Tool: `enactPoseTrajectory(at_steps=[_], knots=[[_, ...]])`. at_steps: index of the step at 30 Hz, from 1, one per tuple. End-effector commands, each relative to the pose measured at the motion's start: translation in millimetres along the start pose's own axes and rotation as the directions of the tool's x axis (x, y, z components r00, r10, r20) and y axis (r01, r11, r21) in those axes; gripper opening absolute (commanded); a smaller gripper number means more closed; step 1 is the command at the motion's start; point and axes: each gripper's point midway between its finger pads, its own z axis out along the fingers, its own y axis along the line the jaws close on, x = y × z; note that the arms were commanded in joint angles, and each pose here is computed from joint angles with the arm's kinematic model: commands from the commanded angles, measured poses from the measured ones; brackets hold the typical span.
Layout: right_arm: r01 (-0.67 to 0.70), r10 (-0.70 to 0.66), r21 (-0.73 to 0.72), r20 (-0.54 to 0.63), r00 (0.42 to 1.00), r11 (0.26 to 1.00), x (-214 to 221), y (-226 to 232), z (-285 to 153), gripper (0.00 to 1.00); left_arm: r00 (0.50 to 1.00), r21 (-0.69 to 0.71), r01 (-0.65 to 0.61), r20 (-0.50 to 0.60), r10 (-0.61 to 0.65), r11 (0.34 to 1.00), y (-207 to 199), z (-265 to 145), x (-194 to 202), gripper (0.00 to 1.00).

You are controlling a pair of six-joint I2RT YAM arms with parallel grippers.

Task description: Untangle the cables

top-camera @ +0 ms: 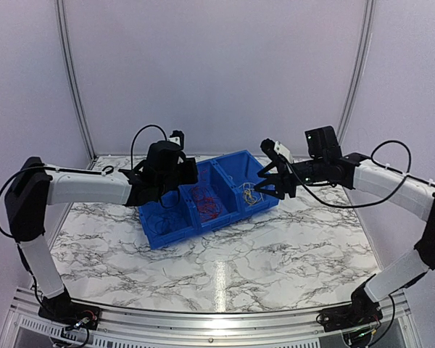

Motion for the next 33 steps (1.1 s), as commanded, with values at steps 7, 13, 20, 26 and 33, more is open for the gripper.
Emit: enactPoseTrajectory(at_steps=[7,13,20,26,33], knots=[[0.041,-0.044,0.149,0.017,0.999,0.988,11,-13,-38,0.62,0.992,0.045,0.015,-0.128,-0.009,0.999,-23,18,11,0.81],[0.039,-0.044,0.17,0.024,0.999,0.985,9,-15,-41,0.62,0.999,0.015,0.028,-0.018,-0.027,1.0,-12,-36,-34,0.84],[-0.007,-0.014,0.315,0.066,0.998,0.949,-13,-41,-69,0.62,0.995,-0.001,-0.102,0.015,0.102,0.995,3,-91,-64,0.84],[-0.098,0.019,0.472,0.17,0.985,0.876,-38,-79,-131,0.75,0.962,-0.101,-0.262,0.055,0.268,0.96,29,-137,-92,0.9],[-0.205,0.044,0.756,0.228,0.973,0.622,-32,-120,-188,0.99,0.94,-0.246,-0.286,0.114,0.32,0.926,63,-162,-103,0.99]])
